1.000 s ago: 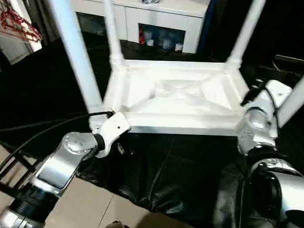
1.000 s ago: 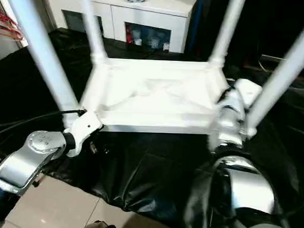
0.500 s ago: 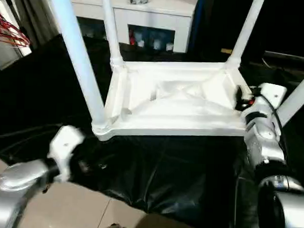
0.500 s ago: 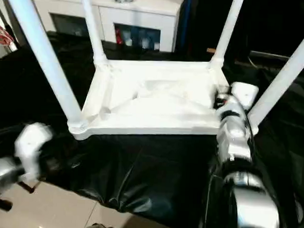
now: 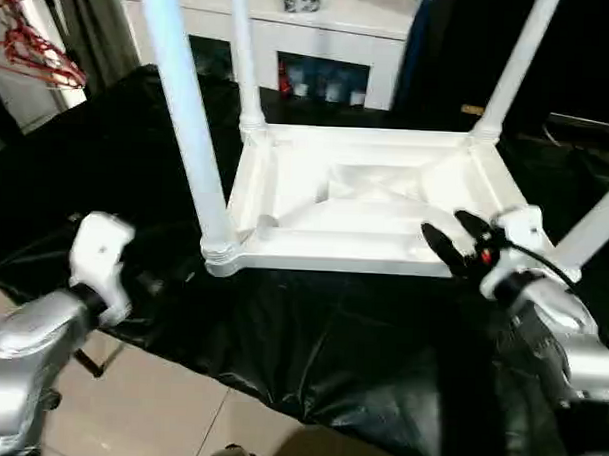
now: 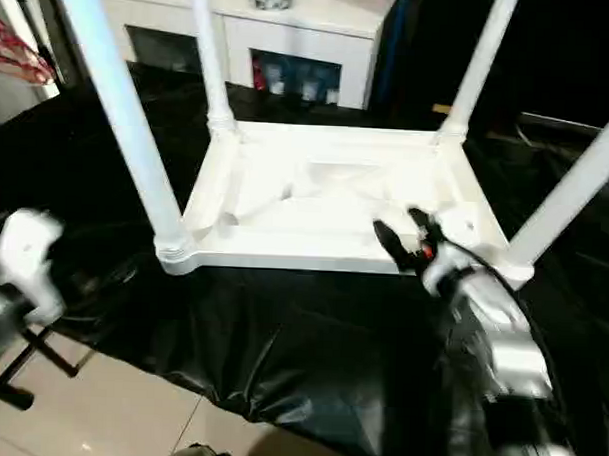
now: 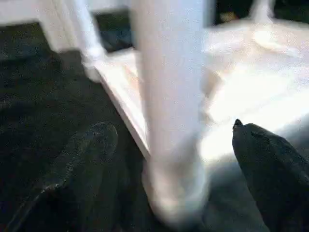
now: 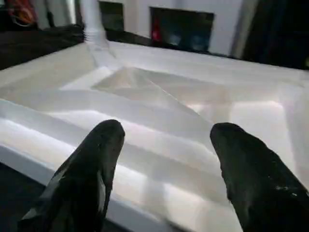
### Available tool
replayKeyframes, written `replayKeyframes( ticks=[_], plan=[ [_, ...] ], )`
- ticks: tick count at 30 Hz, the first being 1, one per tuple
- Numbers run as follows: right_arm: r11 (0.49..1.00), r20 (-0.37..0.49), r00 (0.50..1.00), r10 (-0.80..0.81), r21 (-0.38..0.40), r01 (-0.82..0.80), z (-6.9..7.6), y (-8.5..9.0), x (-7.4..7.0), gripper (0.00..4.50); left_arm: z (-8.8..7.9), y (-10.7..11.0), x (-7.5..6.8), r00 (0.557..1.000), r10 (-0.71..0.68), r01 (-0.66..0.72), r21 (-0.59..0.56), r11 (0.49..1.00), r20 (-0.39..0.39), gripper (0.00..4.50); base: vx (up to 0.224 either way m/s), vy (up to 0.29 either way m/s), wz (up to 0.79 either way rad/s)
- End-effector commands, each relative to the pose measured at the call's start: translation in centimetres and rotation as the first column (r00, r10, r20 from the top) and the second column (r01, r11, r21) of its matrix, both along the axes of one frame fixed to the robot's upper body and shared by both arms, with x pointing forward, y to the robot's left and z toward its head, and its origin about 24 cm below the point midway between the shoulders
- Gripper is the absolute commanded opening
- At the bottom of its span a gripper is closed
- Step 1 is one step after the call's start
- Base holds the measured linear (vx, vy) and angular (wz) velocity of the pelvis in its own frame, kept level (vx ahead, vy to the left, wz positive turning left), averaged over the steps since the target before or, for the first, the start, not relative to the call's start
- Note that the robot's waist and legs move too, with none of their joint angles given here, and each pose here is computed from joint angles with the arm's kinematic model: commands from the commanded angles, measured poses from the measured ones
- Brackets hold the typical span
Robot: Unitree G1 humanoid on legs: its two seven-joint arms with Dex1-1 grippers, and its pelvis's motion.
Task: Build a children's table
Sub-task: Rotate table base
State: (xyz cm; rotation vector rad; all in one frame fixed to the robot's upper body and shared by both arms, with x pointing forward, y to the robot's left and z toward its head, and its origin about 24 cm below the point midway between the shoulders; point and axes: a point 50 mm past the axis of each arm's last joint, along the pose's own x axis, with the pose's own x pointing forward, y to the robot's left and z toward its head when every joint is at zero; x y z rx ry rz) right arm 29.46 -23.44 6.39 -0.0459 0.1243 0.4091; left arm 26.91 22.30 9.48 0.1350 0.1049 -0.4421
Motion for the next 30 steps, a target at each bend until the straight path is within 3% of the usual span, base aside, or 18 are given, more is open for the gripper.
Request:
replayKeyframes(
  ticks=[1, 7, 11, 14, 21, 24, 26, 30],
  plan=[
    [1.000, -0.013, 1.000, 0.014, -0.005, -0.014, 0.6, -0.4, -0.7, 3.27, -0.1, 0.0, 1.0, 0.998, 0.058, -0.058, -0.015, 0.998, 0.023, 4.43, 0.000, 0.000, 0.00],
    [0.994, -0.152, 0.988, 0.006, -0.107, -0.022, 0.1, -2.8, -2.8, 3.27, 0.1, -1.5, 2.8, 0.999, 0.018, -0.014, -0.112, 0.994, 0.036, 4.43, 0.000, 0.000, 0.00],
    [0.972, -0.194, 0.971, -0.141, -0.212, 0.099, -0.7, -4.3, -2.3, 3.27, 0.4, -3.1, 4.4, 0.998, -0.006, 0.018, -0.191, 0.981, 0.063, 4.43, 0.000, 0.000, 0.00],
    [0.971, -0.205, 0.966, -0.155, -0.209, 0.111, -0.9, -3.7, -1.8, 3.27, 0.9, -4.1, 4.9, 0.994, -0.067, 0.084, -0.221, 0.972, 0.085, 4.43, 0.000, 0.000, 0.00],
    [0.956, -0.254, 0.949, -0.186, -0.270, 0.115, -2.0, -3.0, -1.3, 3.27, 2.2, -5.4, 4.7, 0.965, -0.242, 0.260, -0.297, 0.919, 0.098, 4.43, 0.000, 0.000, 0.00],
    [0.942, -0.257, 0.941, -0.220, -0.308, 0.135, -2.6, -2.8, -0.7, 3.27, 2.4, -6.0, 3.7, 0.923, -0.374, 0.381, -0.329, 0.864, 0.086, 4.43, 0.000, 0.000, 0.00],
    [0.944, -0.227, 0.951, -0.210, -0.300, 0.137, -2.1, -2.3, -0.2, 3.27, 2.2, -6.2, 3.0, 0.903, -0.426, 0.423, -0.317, 0.849, 0.065, 4.43, 0.000, 0.000, 0.00],
    [0.957, -0.175, 0.958, -0.229, -0.222, 0.188, -0.7, -2.7, 0.2, 3.27, 1.7, -5.9, 2.9, 0.910, -0.413, 0.407, -0.292, 0.865, 0.045, 4.43, 0.000, 0.000, 0.00]
  ],
)
